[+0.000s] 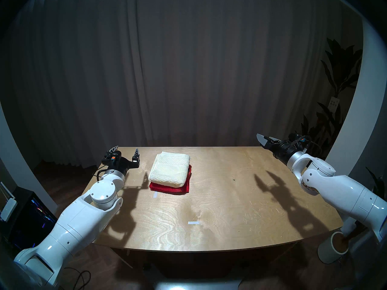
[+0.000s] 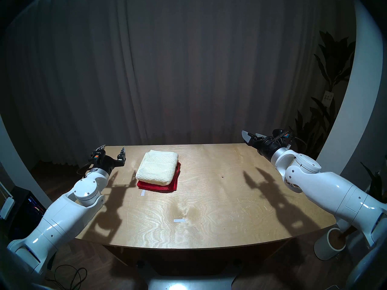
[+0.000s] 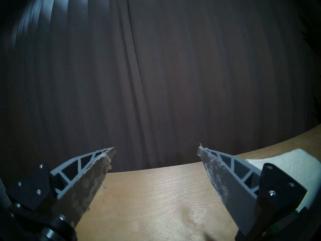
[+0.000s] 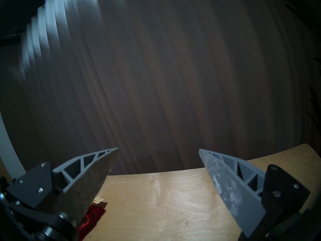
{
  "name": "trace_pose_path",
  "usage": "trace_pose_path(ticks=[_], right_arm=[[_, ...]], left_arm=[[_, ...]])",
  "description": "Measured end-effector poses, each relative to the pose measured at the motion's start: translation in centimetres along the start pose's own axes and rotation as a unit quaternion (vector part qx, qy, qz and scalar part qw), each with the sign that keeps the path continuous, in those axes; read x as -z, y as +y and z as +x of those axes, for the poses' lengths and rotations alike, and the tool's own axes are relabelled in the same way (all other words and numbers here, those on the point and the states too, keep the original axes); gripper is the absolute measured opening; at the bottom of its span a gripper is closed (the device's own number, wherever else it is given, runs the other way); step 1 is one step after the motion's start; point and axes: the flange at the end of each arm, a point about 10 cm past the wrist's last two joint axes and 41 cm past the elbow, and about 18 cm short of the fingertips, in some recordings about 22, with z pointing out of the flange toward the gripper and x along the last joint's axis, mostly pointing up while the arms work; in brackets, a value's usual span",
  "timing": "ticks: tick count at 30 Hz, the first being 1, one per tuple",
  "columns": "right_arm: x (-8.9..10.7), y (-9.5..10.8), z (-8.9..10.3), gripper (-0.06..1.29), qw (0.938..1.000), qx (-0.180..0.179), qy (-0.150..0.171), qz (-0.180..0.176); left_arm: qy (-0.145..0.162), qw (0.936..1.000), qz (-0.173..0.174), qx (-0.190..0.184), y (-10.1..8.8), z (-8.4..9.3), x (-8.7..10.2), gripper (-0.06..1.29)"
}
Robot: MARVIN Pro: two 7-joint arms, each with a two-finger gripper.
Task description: Fold each towel twice and stack them on table
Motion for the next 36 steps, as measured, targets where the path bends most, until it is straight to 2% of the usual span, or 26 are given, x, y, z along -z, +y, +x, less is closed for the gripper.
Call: trace_pose_path(ticks=[5, 11, 20, 36], right_arm=[[-0.9, 0.2, -0.8, 1.20, 0.9999, 0.013, 0.000, -0.010], [-2.1, 0.5, -1.9, 1.20, 0.9992, 0.031, 0.002, -0.026], [-3.2, 1.2, -2.2, 1.20, 0.9985, 0.038, 0.009, -0.039], [-3.4, 1.2, -2.3, 1.20, 0.9991, 0.029, 0.011, -0.031]], left_arm=[[-0.007, 0.9998, -0.013, 0.011, -2.0, -0.6, -0.4, 1.20], [-0.007, 0.9995, -0.024, 0.020, -2.9, -1.0, -0.8, 1.20], [0.004, 0.9991, -0.030, 0.029, -3.2, -1.3, -1.5, 1.20], [0.012, 0.9987, -0.043, 0.026, -2.9, -1.6, -2.0, 1.20]])
